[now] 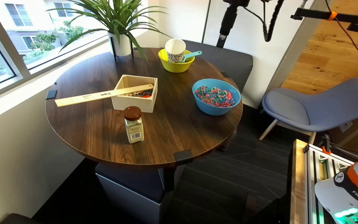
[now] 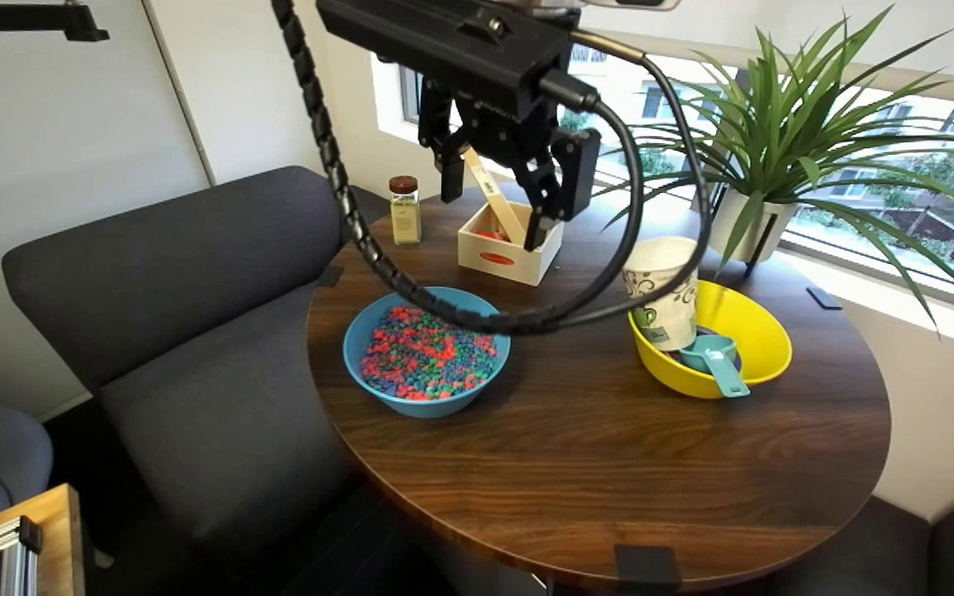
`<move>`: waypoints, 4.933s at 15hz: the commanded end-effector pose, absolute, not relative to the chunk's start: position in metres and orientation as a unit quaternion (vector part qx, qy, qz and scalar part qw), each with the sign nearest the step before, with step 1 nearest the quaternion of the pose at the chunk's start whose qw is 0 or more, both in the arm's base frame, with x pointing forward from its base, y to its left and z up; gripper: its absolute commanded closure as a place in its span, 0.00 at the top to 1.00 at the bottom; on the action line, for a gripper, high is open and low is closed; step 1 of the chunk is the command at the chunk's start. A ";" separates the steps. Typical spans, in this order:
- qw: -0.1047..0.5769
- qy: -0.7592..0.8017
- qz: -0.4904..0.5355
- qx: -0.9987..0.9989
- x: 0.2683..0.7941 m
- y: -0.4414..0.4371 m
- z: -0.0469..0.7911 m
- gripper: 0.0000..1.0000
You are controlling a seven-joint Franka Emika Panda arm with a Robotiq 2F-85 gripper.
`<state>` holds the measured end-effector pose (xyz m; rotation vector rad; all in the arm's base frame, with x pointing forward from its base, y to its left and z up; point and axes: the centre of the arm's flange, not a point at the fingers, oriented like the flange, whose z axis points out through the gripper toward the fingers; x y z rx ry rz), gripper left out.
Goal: Put the bottle into the yellow bowl
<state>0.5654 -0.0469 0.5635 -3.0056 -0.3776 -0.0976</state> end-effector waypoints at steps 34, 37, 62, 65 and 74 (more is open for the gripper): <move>0.037 -0.381 -0.247 -0.890 0.489 0.299 0.540 1.00; 0.025 -0.386 -0.244 -0.889 0.500 0.297 0.525 1.00; -0.008 -0.455 -0.080 -0.887 0.629 0.306 0.437 1.00; -0.011 -0.459 -0.075 -0.885 0.634 0.310 0.430 1.00; -0.043 -0.478 -0.067 -0.875 0.644 0.314 0.408 0.58</move>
